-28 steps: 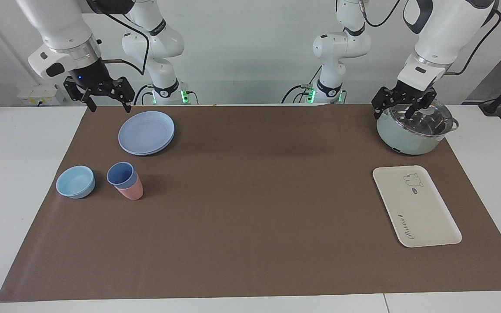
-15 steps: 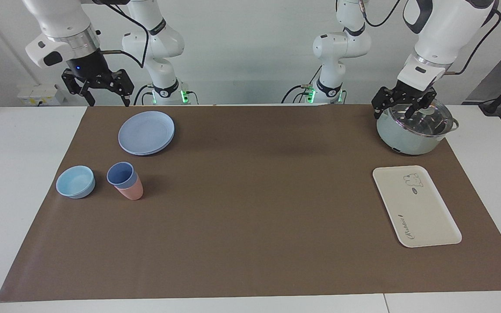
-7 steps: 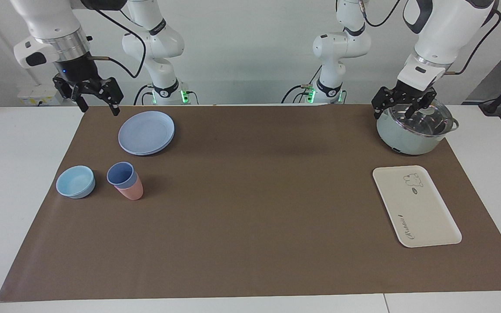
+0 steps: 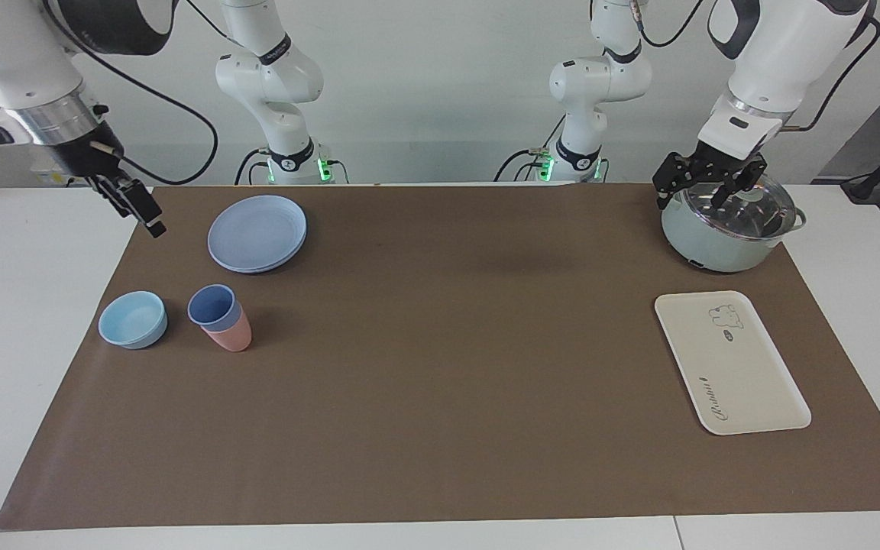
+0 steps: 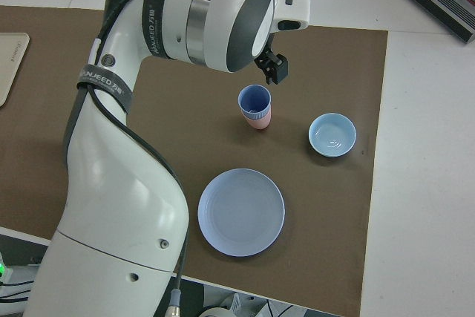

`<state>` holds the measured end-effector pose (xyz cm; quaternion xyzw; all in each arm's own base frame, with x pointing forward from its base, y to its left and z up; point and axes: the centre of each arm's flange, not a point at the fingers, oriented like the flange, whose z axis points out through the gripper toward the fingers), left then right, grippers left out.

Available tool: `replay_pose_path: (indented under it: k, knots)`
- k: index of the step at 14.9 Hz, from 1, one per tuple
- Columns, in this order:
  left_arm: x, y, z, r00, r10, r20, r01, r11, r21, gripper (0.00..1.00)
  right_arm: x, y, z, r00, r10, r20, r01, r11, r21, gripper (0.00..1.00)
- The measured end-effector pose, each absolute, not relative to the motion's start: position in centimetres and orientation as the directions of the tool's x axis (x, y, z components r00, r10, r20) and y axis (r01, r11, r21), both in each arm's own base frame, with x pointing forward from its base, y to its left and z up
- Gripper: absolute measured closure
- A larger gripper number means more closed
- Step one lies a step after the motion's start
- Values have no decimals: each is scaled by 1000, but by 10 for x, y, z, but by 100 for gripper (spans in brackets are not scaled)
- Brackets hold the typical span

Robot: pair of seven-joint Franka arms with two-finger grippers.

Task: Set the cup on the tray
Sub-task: 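Move the right gripper toward the blue cup nested in the pink cup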

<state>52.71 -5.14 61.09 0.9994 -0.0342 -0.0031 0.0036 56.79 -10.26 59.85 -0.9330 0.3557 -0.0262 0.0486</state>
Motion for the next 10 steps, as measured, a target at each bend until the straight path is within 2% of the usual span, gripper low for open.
replay_pose_path:
  k: [3, 6, 10]
  knots:
    - [527, -51, 611, 998, -68, -6, -68, -998, 7, 0, 591, -128, 556, 678, -735, -4, -731, -674, -109, 14]
    - [527, -51, 611, 998, -68, -6, -68, -998, 7, 0, 613, -148, 512, 563, -823, -75, -822, -548, -156, 14]
    - [527, -51, 611, 998, -68, -6, -68, -998, 7, 0, 639, -159, 446, 449, -879, -161, -893, -431, -131, 14]
